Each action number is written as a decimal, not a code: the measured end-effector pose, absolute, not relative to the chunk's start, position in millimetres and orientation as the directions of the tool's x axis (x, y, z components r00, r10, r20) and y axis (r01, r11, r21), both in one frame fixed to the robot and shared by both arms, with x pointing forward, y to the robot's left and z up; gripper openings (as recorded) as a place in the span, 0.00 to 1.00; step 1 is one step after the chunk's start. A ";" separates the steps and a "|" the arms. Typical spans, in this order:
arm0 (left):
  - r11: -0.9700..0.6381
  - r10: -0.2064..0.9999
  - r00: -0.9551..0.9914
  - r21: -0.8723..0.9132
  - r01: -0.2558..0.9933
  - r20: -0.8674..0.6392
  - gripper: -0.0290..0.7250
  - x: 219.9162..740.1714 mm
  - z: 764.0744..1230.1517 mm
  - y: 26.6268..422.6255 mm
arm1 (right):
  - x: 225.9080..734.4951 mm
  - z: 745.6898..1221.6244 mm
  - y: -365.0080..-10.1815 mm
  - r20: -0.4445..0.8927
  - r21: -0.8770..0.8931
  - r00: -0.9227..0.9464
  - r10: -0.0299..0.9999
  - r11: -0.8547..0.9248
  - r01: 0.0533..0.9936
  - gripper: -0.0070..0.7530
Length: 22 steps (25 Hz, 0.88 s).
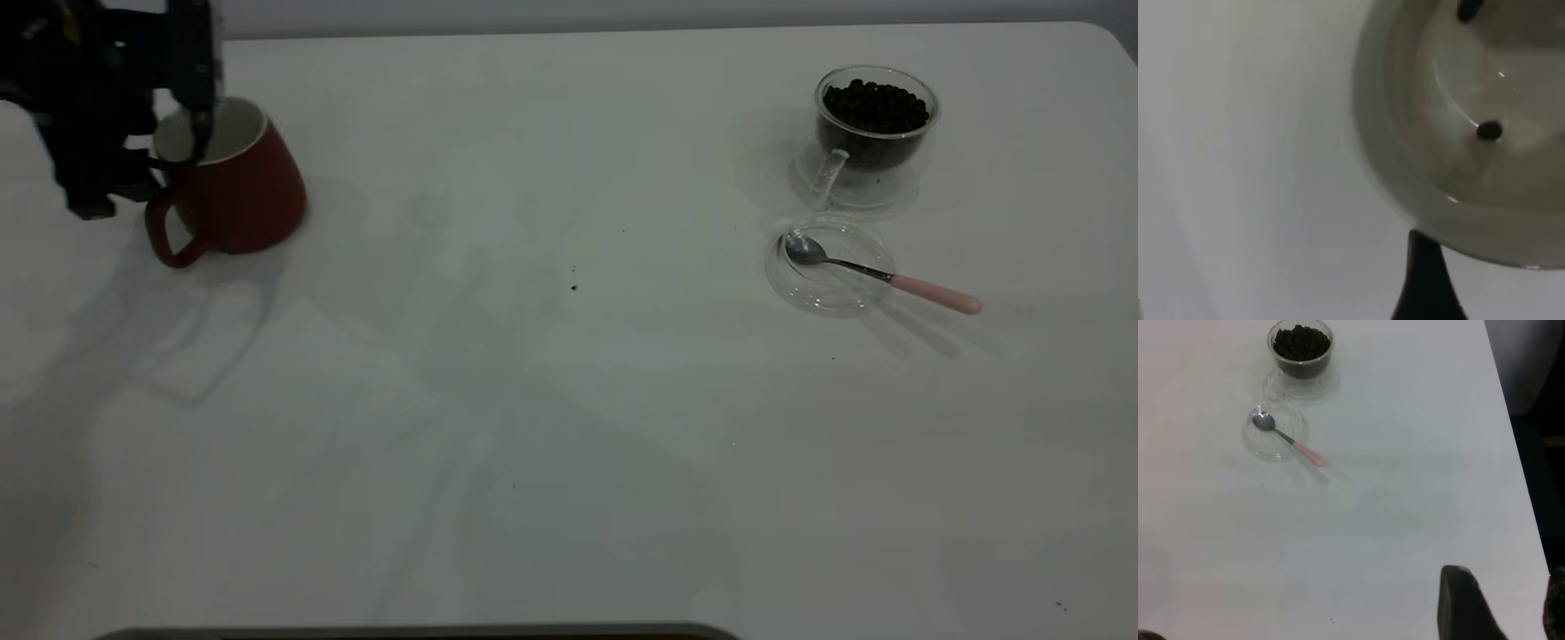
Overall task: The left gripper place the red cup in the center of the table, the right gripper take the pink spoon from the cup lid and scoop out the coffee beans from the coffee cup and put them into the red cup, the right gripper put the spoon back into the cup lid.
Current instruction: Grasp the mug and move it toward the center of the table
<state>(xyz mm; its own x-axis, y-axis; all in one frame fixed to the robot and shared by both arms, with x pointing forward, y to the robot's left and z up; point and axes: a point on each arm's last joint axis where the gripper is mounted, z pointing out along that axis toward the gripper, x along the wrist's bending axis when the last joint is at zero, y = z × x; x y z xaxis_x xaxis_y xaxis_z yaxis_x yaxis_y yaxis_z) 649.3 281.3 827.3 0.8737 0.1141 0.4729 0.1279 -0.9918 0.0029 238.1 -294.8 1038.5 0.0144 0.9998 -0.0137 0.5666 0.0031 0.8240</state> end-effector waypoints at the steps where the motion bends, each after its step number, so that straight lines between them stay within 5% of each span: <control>1: -0.994 0.100 0.873 0.007 0.110 0.477 0.79 649.3 827.5 274.3 | 238.1 1038.5 -294.8 -0.014 0.824 0.014 1.000 0.003 0.567 0.44; 13: -0.997 -0.005 0.871 0.065 -0.042 0.491 0.79 636.1 827.6 186.2 | 238.1 1038.5 -294.8 -0.014 0.824 0.014 1.000 0.003 0.567 0.44; 22: -0.979 0.057 0.855 0.195 -0.052 0.515 0.79 624.7 830.7 137.9 | 238.1 1038.5 -294.8 -0.014 0.824 0.014 1.000 0.003 0.567 0.44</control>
